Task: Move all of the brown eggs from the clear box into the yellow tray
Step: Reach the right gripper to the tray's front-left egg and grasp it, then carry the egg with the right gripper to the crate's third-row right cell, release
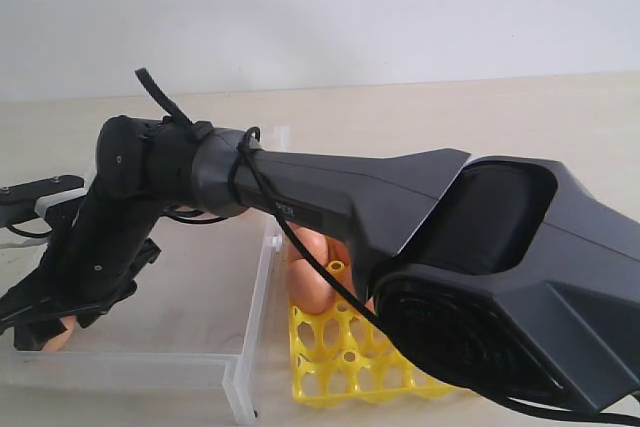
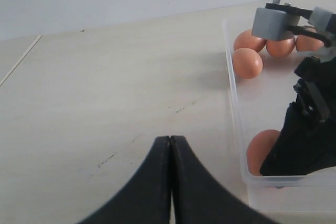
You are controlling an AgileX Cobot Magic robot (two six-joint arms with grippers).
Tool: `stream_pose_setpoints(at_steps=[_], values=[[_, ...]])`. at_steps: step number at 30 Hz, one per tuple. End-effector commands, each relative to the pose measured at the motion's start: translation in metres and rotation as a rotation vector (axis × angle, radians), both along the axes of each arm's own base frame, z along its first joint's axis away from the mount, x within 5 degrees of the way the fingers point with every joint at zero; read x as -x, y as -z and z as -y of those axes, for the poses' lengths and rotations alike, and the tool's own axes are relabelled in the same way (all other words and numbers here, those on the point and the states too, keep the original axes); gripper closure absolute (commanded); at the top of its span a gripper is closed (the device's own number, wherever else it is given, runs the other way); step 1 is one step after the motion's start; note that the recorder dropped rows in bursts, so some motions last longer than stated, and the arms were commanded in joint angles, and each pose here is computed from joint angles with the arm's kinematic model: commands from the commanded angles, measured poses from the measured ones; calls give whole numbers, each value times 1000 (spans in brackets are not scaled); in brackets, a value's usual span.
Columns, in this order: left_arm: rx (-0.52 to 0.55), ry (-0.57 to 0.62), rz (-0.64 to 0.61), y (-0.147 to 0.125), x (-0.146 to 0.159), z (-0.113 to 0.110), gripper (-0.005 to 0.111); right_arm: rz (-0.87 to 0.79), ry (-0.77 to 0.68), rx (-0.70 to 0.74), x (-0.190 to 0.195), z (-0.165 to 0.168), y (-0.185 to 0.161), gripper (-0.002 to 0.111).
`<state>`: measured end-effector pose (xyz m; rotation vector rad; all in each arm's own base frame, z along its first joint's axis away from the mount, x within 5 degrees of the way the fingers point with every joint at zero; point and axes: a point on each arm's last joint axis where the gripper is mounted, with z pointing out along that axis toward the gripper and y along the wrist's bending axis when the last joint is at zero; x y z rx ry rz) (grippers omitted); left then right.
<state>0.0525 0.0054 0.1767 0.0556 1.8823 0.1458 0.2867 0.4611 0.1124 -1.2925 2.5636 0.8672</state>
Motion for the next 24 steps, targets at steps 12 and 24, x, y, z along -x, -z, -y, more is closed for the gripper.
stream_pose_setpoints(at_steps=[12,24], values=[[7,7,19,-2,0,1,107,431,57,201,-48,43,-66,108],[7,7,19,-2,0,1,107,619,169,337,-54,113,-130,108]])
